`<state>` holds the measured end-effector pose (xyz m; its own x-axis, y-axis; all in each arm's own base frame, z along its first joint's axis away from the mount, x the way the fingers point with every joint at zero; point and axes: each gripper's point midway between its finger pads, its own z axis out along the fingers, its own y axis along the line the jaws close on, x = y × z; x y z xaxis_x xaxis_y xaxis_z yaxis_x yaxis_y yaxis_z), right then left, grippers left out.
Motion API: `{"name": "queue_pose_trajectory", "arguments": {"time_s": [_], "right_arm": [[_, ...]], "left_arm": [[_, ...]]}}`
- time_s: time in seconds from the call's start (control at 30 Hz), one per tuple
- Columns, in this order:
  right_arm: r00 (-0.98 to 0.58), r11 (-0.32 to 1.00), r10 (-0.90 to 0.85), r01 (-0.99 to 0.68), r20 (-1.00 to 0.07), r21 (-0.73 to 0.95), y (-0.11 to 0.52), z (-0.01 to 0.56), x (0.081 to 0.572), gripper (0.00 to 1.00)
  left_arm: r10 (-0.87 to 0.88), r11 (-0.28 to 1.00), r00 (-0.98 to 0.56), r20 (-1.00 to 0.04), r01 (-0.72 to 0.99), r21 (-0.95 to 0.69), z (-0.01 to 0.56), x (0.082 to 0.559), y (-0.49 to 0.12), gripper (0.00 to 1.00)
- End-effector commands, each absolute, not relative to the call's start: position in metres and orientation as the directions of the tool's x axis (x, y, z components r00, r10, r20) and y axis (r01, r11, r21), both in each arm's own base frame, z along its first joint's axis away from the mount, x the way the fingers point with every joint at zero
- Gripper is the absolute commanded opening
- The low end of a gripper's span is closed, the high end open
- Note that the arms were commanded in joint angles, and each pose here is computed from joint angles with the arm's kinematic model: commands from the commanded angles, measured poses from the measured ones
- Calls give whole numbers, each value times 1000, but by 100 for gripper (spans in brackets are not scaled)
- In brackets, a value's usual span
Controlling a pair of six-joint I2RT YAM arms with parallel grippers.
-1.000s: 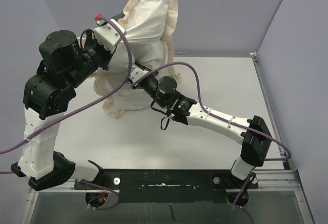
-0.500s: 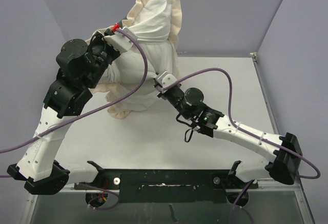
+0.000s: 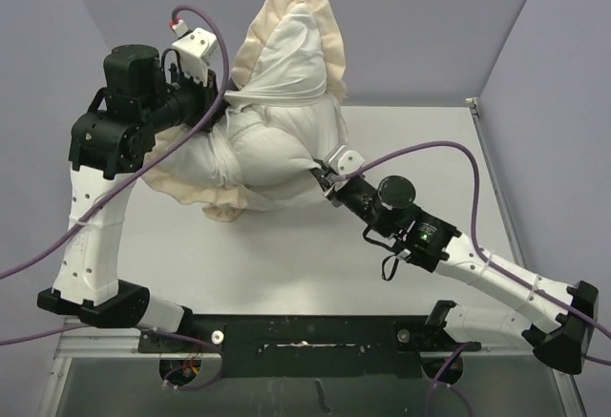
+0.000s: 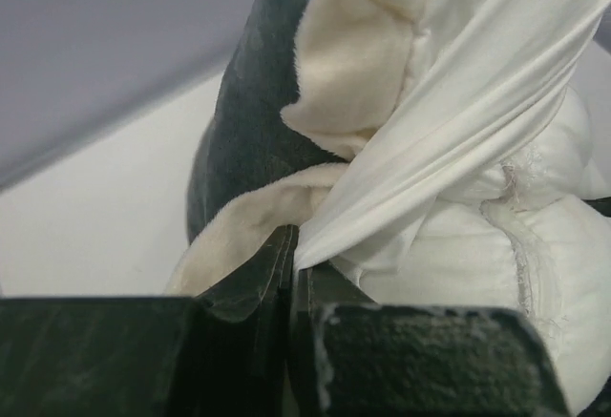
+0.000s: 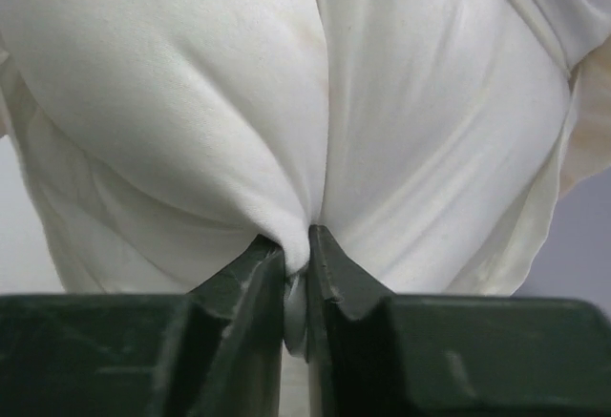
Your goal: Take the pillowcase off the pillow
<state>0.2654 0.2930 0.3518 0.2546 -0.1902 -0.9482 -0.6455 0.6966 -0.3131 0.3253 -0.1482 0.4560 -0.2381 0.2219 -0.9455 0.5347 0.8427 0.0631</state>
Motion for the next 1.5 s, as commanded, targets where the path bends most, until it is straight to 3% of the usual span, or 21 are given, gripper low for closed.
{"name": "queue_pose_trajectory", "arguments": {"time_s": [0.0, 0.03, 0.07, 0.13, 0.33, 0.63, 0.93, 1.27, 1.47], "right_arm": [[149, 680, -286, -664, -947, -310, 261, 332, 256, 20], [166, 645, -288, -694, -943, -319, 264, 338, 249, 39], [201, 607, -275, -722, -940, -332, 268, 352, 242, 52], [257, 531, -274, -763, -927, -368, 274, 373, 229, 70], [407, 299, -272, -825, -872, -479, 304, 421, 197, 99], [560, 102, -384, -764, -734, -637, 365, 430, 201, 98], [628, 64, -400, -708, -668, -704, 386, 443, 216, 98], [700, 35, -375, -645, -608, -764, 394, 465, 185, 98], [664, -15, -459, -671, -591, -741, 407, 423, 202, 98]], "left_arm": [[76, 817, -473, -878, 534, -217, 429, 316, -149, 0], [68, 807, -485, -872, 540, -237, 427, 318, -153, 0], [56, 796, -489, -870, 548, -257, 428, 318, -157, 0], [36, 770, -500, -866, 566, -295, 431, 318, -165, 0], [-7, 738, -534, -845, 568, -365, 433, 323, -178, 0], [15, 688, -538, -843, 617, -382, 436, 310, -197, 0], [43, 685, -529, -847, 633, -361, 430, 302, -196, 0], [43, 690, -528, -848, 629, -357, 426, 303, -195, 0], [28, 683, -511, -859, 638, -357, 439, 300, -196, 0]]}}
